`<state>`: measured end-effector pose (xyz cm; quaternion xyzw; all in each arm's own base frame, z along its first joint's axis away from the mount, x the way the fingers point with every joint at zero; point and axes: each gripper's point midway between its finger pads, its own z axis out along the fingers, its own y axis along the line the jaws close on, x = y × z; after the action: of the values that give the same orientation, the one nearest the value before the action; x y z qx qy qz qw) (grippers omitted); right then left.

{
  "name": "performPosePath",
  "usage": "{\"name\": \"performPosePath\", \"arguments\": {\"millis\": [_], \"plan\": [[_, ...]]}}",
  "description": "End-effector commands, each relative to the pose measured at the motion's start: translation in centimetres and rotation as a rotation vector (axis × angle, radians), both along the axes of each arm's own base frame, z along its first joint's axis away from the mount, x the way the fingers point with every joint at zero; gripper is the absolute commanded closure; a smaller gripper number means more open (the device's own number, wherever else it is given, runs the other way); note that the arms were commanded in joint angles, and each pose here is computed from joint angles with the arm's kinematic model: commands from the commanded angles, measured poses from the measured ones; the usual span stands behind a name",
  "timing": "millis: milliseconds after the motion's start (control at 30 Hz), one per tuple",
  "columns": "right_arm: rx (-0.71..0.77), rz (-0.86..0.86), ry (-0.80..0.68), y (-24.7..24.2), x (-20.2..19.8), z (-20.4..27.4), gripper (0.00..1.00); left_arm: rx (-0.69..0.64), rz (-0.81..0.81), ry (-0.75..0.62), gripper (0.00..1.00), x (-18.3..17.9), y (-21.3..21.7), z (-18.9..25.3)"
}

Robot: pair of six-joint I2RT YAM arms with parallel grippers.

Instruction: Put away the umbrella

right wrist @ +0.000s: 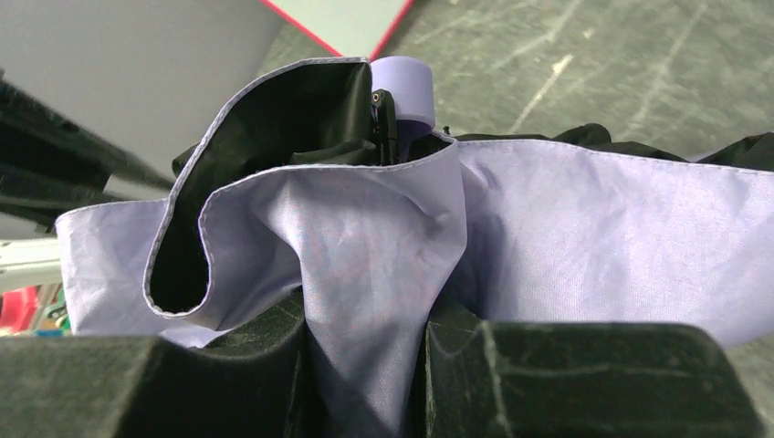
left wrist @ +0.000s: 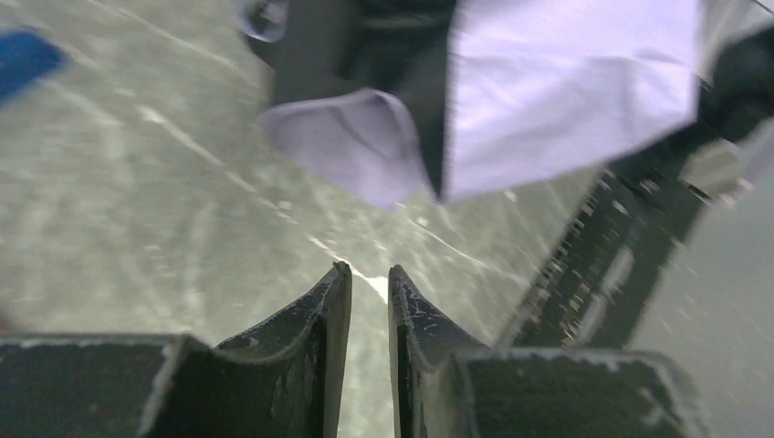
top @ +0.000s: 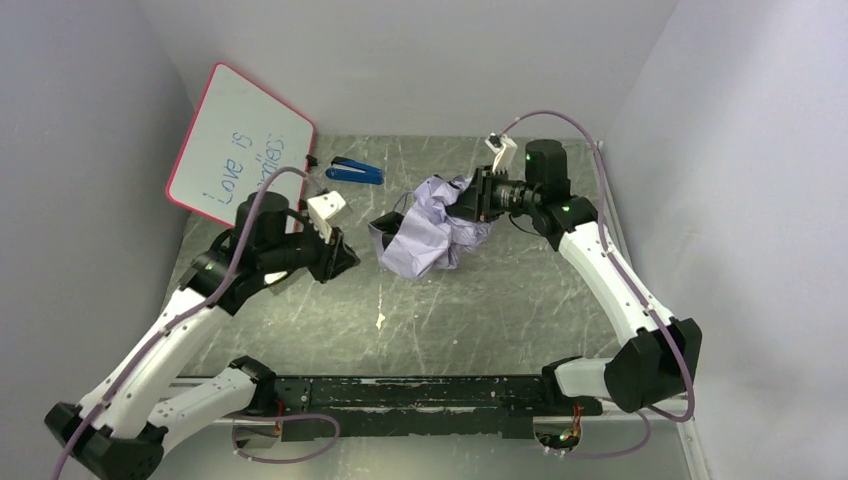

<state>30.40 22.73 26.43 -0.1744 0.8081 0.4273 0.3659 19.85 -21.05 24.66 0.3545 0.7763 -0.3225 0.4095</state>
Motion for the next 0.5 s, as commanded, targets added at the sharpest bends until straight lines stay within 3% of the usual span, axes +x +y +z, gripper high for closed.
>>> {"name": "performPosePath", "arguments": {"millis": [0, 200, 467], "plan": [[0.13, 0.129, -0.106, 1.1, -2.4, 7.5, 1.0, -0.02, 0.363, -0.271, 0.74, 4.8, 4.4, 6.2], [0.203, 0.226, -0.026, 1.4, -6.3, 10.2, 1.0, -0.097, 0.514, -0.465, 0.74, 6.2, 6.8, 12.5], [0.287, 0.404, 0.053, 4.4, -14.1, 12.9, 1.0, -0.172, 0.462, -0.565, 0.75, 5.7, 6.0, 17.8]]}}
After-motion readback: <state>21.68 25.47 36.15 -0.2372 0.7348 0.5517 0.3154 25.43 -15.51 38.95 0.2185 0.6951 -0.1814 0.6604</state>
